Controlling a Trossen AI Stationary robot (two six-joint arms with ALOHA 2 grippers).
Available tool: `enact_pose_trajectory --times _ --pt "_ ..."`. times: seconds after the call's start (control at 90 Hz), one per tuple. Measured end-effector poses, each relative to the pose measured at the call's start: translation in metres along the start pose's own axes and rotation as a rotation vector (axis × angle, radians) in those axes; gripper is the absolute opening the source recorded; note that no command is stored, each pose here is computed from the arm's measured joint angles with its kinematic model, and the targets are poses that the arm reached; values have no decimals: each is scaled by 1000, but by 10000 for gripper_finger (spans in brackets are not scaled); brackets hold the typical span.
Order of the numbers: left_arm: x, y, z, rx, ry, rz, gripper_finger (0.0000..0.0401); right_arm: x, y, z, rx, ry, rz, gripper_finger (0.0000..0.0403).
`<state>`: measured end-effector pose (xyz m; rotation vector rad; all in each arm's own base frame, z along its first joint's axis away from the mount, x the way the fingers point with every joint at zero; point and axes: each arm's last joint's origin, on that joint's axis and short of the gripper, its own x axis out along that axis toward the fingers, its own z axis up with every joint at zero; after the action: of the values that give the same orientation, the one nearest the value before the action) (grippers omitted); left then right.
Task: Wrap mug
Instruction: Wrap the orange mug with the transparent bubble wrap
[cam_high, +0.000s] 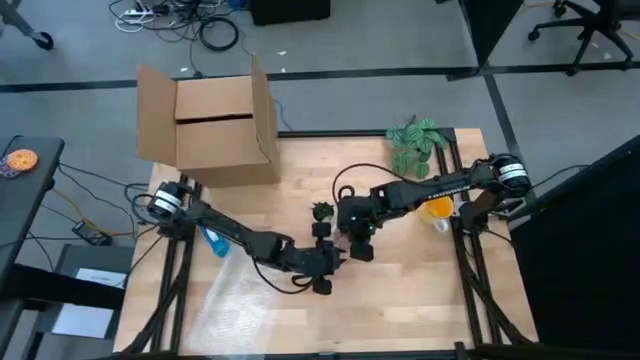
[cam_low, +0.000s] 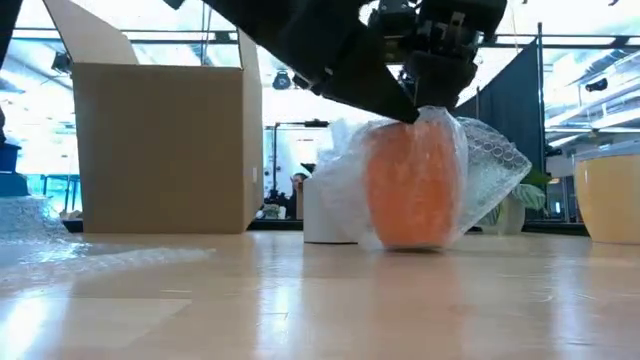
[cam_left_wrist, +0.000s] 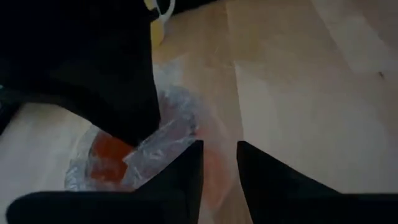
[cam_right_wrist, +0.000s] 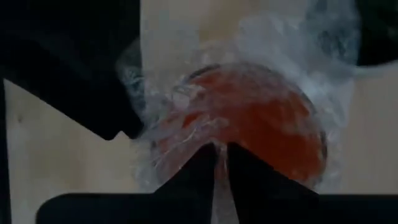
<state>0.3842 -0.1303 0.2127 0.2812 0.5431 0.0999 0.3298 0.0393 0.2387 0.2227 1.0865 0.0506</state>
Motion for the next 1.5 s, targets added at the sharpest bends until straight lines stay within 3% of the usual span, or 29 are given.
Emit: enact_pose_trajectory --times 0.367,0.8,1.056,1.211,1.5 --pt "-41 24 18 45 26 63 83 1 11 0 -51 -43 -35 36" --pt "3 24 -10 23 127 75 83 6 12 3 -35 -146 -108 89" --pt "9 27 -14 5 143 80 83 -16 23 14 -33 -140 -97 90" --pt "9 29 -13 37 152 80 83 -32 31 20 -2 -156 -87 80" --pt "2 35 8 110 209 83 83 -9 20 15 84 -11 -76 15"
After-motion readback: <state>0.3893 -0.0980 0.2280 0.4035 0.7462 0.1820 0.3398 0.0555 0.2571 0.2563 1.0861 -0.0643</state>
